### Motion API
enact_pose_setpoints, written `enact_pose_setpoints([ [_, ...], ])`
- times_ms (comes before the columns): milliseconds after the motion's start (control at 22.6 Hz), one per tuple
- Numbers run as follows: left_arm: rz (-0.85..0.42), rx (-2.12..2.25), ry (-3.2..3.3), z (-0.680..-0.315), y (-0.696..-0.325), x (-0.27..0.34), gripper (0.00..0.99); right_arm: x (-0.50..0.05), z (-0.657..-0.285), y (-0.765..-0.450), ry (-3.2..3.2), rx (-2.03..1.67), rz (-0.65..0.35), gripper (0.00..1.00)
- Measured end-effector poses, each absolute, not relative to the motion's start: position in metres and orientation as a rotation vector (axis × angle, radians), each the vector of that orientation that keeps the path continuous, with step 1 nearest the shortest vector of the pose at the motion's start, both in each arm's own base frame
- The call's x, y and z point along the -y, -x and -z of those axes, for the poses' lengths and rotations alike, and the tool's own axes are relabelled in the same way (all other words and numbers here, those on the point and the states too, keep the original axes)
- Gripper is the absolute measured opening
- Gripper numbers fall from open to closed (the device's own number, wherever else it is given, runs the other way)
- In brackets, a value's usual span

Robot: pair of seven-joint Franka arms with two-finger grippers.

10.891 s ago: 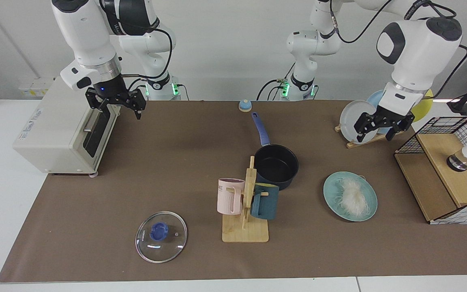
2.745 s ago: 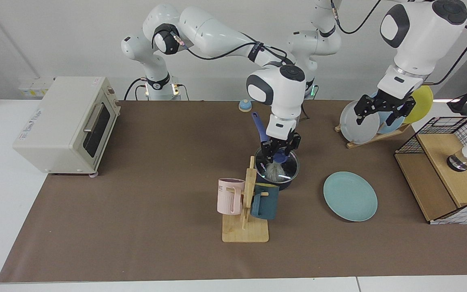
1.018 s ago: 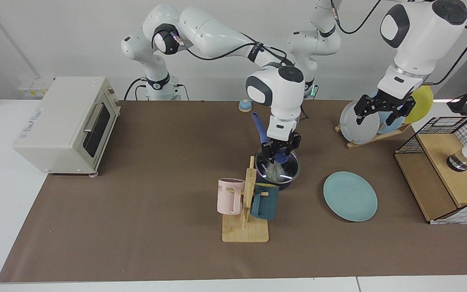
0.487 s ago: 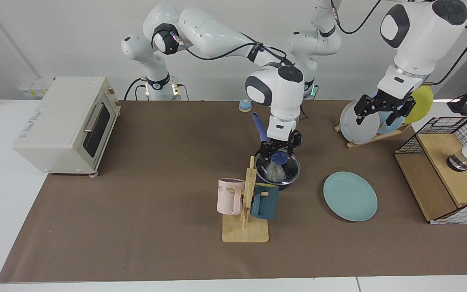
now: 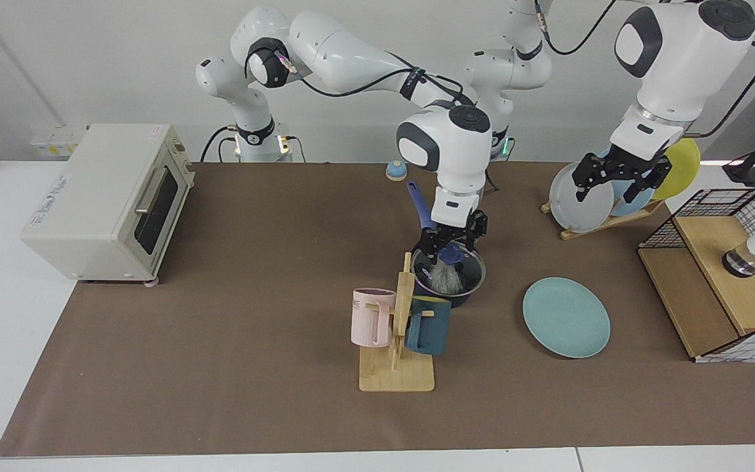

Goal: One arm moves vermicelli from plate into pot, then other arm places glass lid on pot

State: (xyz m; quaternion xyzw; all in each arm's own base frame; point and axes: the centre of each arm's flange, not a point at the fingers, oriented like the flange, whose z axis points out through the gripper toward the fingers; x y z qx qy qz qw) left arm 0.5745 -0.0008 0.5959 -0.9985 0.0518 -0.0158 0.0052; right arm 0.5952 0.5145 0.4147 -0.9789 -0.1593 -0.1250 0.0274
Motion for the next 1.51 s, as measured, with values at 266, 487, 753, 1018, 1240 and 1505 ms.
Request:
enact_pose_setpoints([
  [266, 0.048, -0.162, 3.127, -0.596, -0.574, 0.001, 0.991, -0.503, -0.420, -0.613, 2.978, 0.451, 0.481, 0.46],
  [487, 0.048, -0.162, 3.127, -0.596, -0.574, 0.001, 0.991, -0.501, -0.420, -0.622, 2.932, 0.435, 0.561, 0.44],
  [753, 0.047, -0.162, 3.127, -0.596, -0.574, 0.001, 0.991, -0.506, -0.403, -0.630, 2.873, 0.431, 0.650, 0.01],
  [1018, 0.047, -0.162, 3.127, -0.596, -0.574, 0.001, 0.991, -0.508, -0.388, -0.633, 2.858, 0.433, 0.674, 0.01],
  [1240, 0.047, -0.162, 3.127, -0.596, -0.574, 0.001, 0.991, -0.508, -0.388, -0.633, 2.857, 0.434, 0.675, 0.01],
  [1505, 0.047, -0.162, 3.127, -0.596, -0.574, 0.001, 0.991, -0.508, -0.389, -0.633, 2.856, 0.434, 0.676, 0.01],
])
